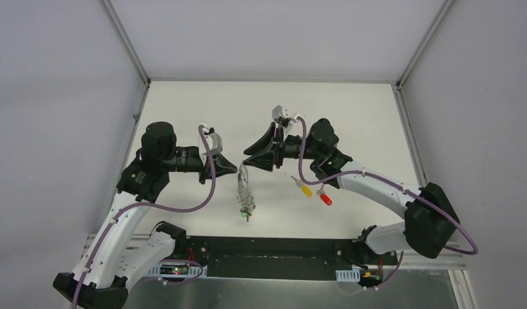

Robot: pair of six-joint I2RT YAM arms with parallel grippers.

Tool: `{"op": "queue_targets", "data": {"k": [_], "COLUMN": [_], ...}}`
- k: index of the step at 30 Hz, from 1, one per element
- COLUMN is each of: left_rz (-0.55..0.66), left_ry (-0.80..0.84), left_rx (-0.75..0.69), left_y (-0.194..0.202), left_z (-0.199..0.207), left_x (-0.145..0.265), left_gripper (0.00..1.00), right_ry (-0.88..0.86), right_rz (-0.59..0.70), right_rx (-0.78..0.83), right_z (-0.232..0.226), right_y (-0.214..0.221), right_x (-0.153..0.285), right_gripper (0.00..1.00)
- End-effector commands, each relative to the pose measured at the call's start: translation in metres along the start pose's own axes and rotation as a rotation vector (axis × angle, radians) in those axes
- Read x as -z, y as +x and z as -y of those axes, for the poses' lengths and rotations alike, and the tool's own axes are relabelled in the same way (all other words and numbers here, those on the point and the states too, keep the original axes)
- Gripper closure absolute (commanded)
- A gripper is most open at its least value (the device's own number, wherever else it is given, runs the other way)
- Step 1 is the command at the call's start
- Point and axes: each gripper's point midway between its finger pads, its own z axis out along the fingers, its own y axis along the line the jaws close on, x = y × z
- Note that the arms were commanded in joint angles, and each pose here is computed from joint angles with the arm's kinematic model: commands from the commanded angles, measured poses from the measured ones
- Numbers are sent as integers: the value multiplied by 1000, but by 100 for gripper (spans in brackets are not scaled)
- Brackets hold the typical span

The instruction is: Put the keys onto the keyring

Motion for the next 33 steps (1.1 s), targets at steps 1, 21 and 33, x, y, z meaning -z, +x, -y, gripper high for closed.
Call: {"op": "queue_targets", "data": {"k": [1,21,33], "left_rz": [67,88,110], "left_ry": [23,-106,-165], "left_rx": [-126,-71,-62], "left_y": [-23,-38,-49], "left_z": [4,-12,-16], "left_x": [1,6,13], "left_gripper": [100,100,100], "right_ry": [-81,-130,-236], "right_rz": [34,-23,-35], "right_rx": [93,-37,-189], "right_z": [-14,-14,-15], "right_y": [-23,-16,-25], "right_x": [-7,-10,-17], "right_gripper": [53,42,44]}}
